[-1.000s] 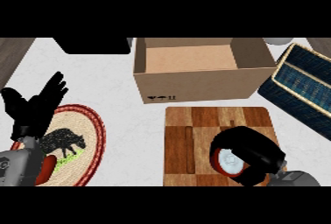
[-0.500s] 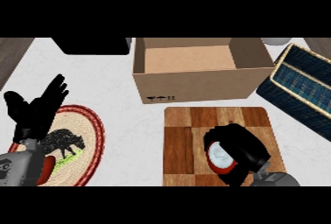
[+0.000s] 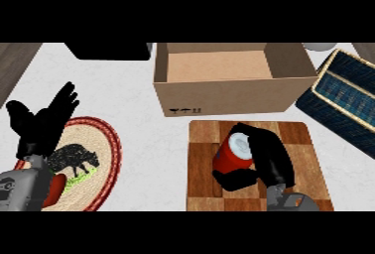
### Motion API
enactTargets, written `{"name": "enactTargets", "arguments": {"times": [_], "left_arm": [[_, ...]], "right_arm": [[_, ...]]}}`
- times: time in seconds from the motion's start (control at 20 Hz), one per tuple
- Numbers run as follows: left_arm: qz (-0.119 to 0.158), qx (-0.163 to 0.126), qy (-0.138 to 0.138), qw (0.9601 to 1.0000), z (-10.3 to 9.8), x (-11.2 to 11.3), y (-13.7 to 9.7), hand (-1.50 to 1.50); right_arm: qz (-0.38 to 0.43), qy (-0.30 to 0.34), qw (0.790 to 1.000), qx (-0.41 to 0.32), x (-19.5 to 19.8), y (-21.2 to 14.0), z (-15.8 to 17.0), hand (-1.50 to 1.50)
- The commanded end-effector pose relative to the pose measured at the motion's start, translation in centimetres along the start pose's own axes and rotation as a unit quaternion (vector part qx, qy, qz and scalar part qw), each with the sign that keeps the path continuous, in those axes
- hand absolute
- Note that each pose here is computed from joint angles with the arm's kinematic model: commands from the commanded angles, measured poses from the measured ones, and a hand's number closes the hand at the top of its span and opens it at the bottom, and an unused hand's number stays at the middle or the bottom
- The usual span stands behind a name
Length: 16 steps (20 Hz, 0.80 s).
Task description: Pick the can from the cutting board and place it in the basket
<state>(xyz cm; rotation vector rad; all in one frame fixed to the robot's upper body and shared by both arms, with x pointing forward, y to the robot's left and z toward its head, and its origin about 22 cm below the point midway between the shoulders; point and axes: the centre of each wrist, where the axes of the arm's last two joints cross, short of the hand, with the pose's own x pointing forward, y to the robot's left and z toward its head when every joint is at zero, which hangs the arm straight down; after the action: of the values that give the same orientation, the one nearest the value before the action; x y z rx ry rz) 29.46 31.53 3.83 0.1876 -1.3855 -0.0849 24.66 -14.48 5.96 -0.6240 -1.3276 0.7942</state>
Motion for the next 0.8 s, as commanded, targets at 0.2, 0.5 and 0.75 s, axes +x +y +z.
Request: {"name": "enactTargets", "arguments": {"times": [0.2,0.5,0.75], "left_arm": [[-0.001,-0.003,0.004,1.0000,0.0,-1.0,0.1,0.00],[0.002,-0.005,-0.002,1.0000,0.8,-1.0,-0.7,0.00],[0.012,0.002,0.014,0.9998,0.0,-1.0,0.8,0.00]], "right_arm": [[-0.137,-0.067,0.971,-0.182,10.3,-1.4,2.4,1.50],[-0.115,-0.009,0.956,-0.271,16.8,-4.4,2.6,1.50],[-0.089,0.026,0.948,-0.305,19.5,-9.2,2.4,1.50]]}}
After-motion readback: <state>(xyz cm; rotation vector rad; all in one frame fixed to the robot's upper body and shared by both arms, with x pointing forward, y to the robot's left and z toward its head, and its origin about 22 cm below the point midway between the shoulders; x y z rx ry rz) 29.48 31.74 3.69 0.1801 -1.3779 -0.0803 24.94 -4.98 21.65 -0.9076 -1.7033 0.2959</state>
